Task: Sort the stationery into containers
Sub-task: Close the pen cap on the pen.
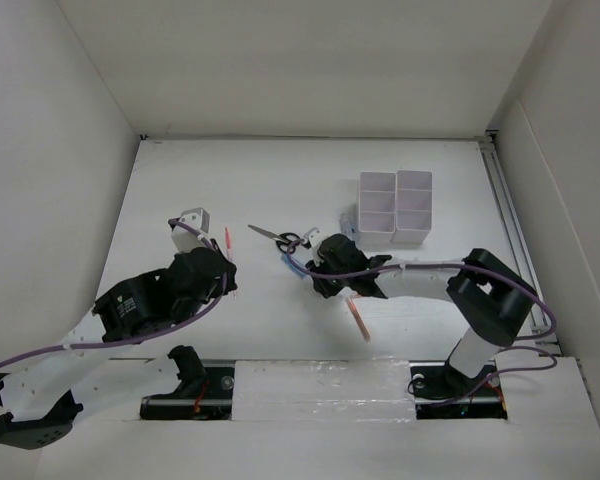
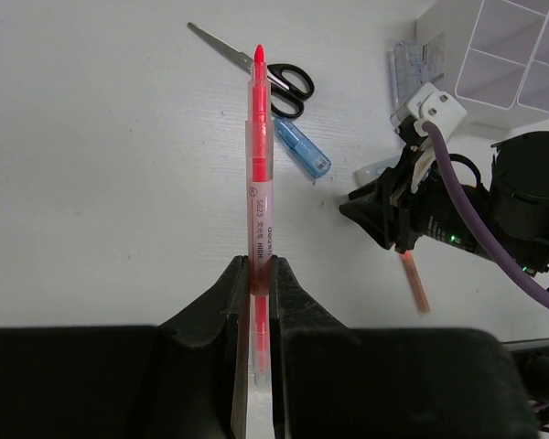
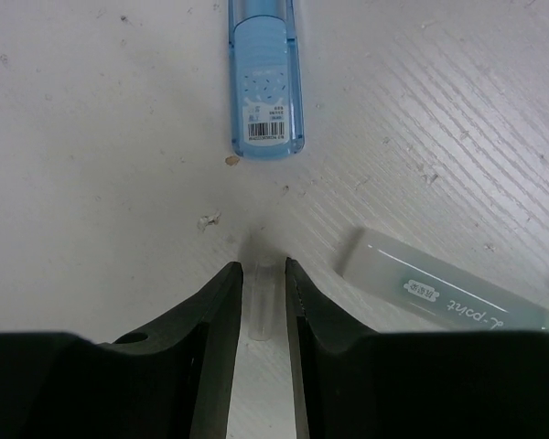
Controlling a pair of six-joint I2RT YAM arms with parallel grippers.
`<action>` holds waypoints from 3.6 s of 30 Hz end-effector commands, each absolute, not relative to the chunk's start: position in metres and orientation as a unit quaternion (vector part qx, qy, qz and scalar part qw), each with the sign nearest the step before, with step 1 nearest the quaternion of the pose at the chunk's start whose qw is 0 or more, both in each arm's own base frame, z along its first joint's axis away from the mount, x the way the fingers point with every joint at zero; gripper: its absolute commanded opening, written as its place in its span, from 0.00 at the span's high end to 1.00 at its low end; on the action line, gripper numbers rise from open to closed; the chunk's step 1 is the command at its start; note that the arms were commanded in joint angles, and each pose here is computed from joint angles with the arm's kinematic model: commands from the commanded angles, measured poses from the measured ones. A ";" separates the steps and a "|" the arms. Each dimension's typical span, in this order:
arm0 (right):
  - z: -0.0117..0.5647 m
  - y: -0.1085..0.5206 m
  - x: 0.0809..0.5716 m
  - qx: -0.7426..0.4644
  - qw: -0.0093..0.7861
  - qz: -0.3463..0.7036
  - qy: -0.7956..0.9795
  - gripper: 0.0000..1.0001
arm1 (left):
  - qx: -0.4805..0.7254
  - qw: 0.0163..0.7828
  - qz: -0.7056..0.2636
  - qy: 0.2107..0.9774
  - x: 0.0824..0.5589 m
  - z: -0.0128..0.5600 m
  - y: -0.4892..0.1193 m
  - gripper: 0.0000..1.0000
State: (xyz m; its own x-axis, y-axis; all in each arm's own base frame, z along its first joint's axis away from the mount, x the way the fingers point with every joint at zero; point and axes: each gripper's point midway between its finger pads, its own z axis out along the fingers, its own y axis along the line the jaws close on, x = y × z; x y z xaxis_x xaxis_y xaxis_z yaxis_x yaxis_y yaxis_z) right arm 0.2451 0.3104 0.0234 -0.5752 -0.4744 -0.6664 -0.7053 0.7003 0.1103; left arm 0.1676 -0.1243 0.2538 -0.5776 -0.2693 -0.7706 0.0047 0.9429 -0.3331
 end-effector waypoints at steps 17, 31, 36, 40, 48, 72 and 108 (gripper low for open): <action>-0.017 0.266 0.214 -0.325 0.266 0.075 0.905 0.68 | -0.072 0.462 -0.163 0.869 0.169 0.263 -0.127 1.00; -0.036 0.258 0.205 -0.326 0.247 0.050 0.911 0.76 | -0.068 0.462 -0.161 0.869 0.169 0.263 -0.126 1.00; -0.042 0.255 0.200 -0.328 0.239 0.047 0.913 1.00 | -0.068 0.462 -0.161 0.869 0.169 0.263 -0.126 1.00; -0.046 0.252 0.195 -0.325 0.232 0.049 0.915 1.00 | -0.070 0.460 -0.159 0.871 0.168 0.261 -0.125 1.00; -0.023 0.267 0.196 -0.320 0.272 0.105 0.902 1.00 | -0.070 0.460 -0.159 0.871 0.168 0.261 -0.125 1.00; 0.380 0.253 0.266 -0.221 0.618 0.501 0.564 1.00 | 0.165 0.466 -0.434 0.754 0.166 0.257 -0.294 1.00; 0.398 0.239 0.210 -0.073 0.650 0.651 0.387 1.00 | 0.242 0.504 -0.507 0.656 0.147 0.284 -0.313 1.00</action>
State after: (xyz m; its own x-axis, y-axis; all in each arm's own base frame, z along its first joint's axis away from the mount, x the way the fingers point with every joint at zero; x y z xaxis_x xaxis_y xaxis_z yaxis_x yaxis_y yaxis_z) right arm 0.2263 0.2503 0.3674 -0.2183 0.7201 -0.6587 -0.8508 0.1902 0.4899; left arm 0.1505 -0.3128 0.2630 -0.4249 -0.1446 -0.8936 0.7937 0.4151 -0.4446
